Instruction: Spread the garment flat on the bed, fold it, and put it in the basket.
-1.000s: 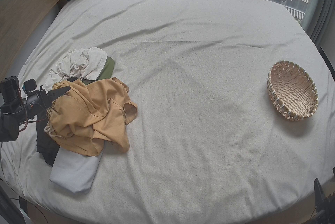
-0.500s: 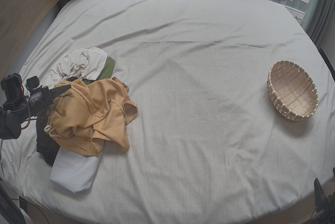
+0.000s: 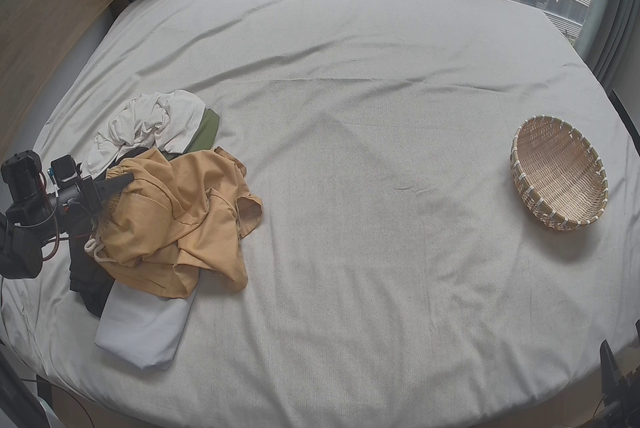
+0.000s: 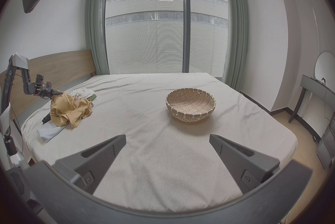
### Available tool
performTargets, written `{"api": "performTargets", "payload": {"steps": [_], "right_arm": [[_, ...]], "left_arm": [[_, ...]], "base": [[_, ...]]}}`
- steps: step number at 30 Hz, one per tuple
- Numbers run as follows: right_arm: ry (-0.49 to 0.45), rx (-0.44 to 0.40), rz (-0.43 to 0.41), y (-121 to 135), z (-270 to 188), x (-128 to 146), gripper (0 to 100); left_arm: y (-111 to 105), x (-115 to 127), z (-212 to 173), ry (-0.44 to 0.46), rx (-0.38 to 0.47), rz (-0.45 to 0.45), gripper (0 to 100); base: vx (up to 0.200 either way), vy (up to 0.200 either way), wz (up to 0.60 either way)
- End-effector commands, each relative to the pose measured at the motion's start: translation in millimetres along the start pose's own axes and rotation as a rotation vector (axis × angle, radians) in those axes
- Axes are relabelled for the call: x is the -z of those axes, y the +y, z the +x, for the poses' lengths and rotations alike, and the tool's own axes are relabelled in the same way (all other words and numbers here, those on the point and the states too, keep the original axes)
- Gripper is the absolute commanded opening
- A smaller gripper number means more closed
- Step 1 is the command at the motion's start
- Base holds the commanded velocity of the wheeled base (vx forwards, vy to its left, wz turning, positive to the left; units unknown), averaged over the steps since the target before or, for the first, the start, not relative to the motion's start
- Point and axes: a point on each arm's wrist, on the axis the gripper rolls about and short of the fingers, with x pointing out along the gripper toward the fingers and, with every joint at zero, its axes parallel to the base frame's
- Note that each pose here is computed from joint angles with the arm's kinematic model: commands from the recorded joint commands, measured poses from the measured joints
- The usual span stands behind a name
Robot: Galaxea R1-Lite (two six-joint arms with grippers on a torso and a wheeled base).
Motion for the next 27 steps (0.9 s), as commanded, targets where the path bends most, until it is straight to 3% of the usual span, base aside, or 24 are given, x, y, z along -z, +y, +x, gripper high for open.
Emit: {"api": "performTargets", "payload": {"steps": [1, 7, 11, 17, 18, 21, 27], "right_arm": [[0.006, -0.001, 0.0, 0, 0, 5, 100], [0.006, 0.0, 0.0, 0, 0, 5, 100], [0.006, 0.0, 0.0, 0, 0, 5, 100], [0.006, 0.0, 0.001, 0, 0, 5, 100], [0.006, 0.0, 0.001, 0, 0, 5, 100], [0.006, 0.0, 0.001, 0, 0, 5, 100], [0.007, 0.0, 0.0, 0, 1, 5, 100]], "left_arm": [[7, 9, 1, 0.012, 0.033, 0.015, 0], [-23, 21, 2, 0.048, 0.151, 0.01, 0], [-69, 11, 7, 0.047, 0.244, -0.066, 0], [-116, 6, 18, 0.02, 0.303, -0.095, 0], [-116, 6, 18, 0.02, 0.303, -0.095, 0], [-155, 17, 26, 0.011, 0.34, -0.088, 0], [-187, 22, 32, -0.004, 0.378, -0.088, 0]], "base": [[0.0, 0.0, 0.0], [0.0, 0.0, 0.0], [0.0, 0.0, 0.0], [0.0, 0.0, 0.0], [0.0, 0.0, 0.0], [0.0, 0.0, 0.0], [0.0, 0.0, 0.0]]}}
